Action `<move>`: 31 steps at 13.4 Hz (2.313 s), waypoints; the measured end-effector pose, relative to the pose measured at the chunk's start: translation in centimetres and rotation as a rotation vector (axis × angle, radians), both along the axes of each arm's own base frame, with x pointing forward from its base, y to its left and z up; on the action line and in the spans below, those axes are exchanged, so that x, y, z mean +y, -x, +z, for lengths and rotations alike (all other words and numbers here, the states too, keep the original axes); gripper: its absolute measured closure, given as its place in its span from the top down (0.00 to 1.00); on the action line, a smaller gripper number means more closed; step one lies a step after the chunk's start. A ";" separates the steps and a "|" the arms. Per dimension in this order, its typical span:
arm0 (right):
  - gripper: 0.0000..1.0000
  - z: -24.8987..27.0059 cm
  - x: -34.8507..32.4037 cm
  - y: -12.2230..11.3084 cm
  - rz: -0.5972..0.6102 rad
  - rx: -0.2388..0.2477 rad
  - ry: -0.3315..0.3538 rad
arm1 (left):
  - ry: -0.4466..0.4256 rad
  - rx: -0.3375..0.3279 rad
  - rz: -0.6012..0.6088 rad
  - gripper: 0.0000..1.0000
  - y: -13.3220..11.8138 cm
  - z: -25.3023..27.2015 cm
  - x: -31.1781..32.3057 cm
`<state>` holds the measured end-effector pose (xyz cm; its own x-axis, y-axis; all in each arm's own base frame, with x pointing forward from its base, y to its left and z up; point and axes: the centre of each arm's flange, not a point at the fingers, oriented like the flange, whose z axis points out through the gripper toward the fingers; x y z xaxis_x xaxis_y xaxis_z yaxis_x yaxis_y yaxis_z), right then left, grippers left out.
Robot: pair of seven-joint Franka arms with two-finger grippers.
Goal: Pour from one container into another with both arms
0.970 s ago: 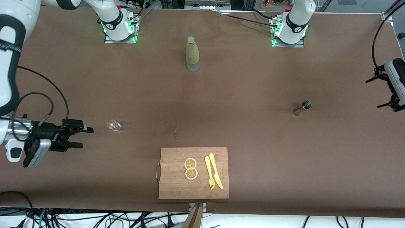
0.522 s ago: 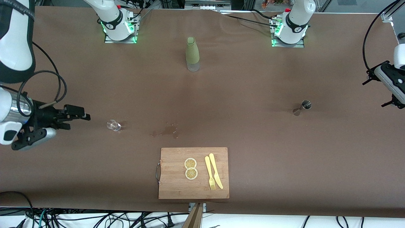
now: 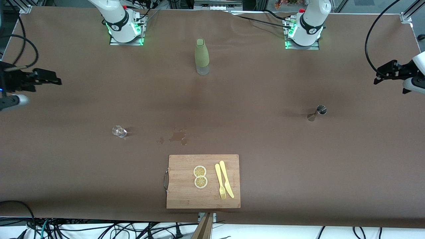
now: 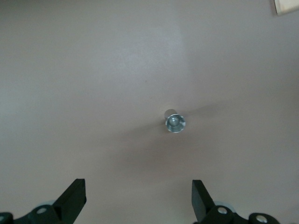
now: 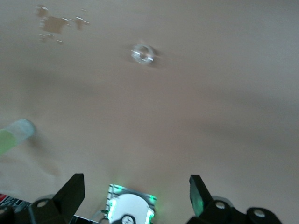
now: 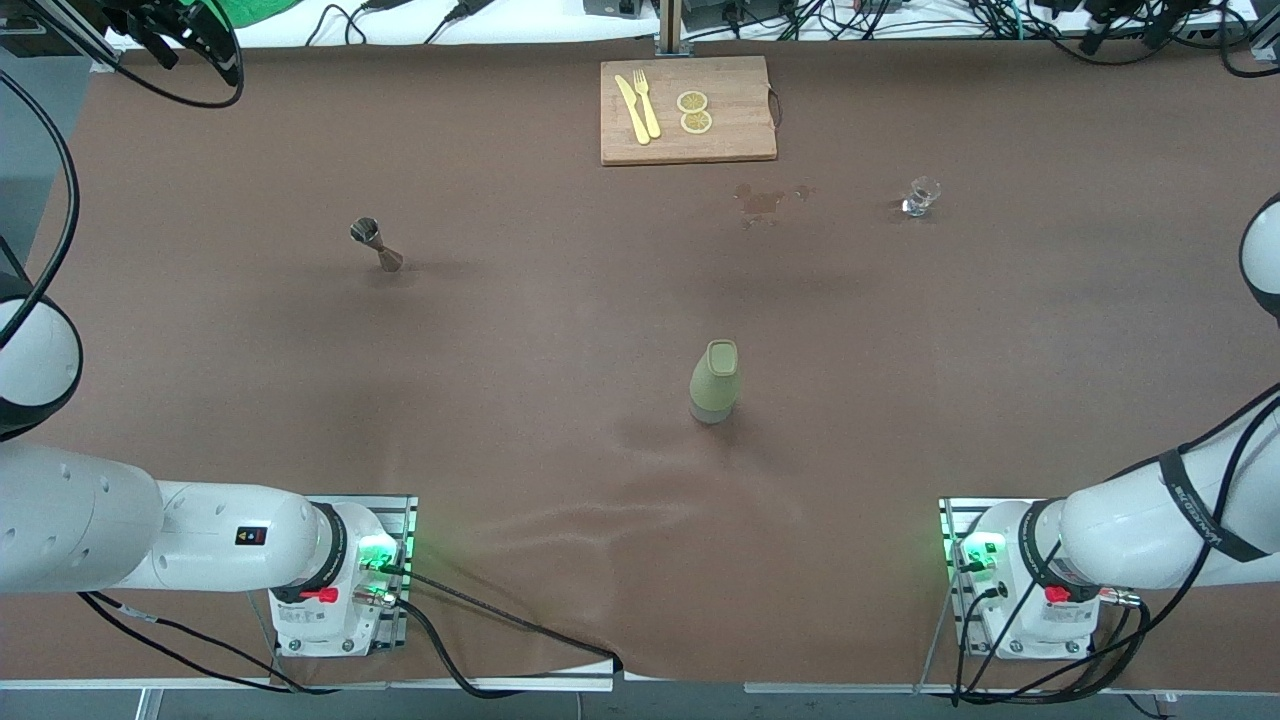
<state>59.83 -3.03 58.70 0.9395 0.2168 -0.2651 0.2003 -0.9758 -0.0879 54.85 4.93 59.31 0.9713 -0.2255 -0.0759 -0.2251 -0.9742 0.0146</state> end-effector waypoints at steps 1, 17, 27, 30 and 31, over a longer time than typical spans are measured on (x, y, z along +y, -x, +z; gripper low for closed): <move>1.00 0.6 -0.8 0.4 -0.003 -0.005 0.040 | -0.005 0.015 0.062 1.00 0.4 0.9 -1.0; 1.00 4.1 0.4 4.1 -0.176 -0.106 0.083 | -0.008 0.072 0.263 1.00 0.3 1.9 -4.0; 1.00 4.1 1.1 4.2 -0.174 -0.104 0.078 | -0.003 0.075 0.266 1.00 0.3 1.8 -3.9; 1.00 3.9 0.9 4.2 -0.177 -0.100 0.080 | -0.002 0.073 0.266 1.00 0.3 1.9 -3.9; 1.00 3.9 0.7 4.2 -0.179 -0.100 0.085 | -0.002 0.072 0.266 1.00 0.3 1.9 -3.9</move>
<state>55.59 -2.30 62.63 0.9836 0.0245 -0.1784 0.0264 -0.9996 0.0082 54.60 1.02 61.26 0.9885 0.0373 -0.1467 0.0406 -0.9990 0.0191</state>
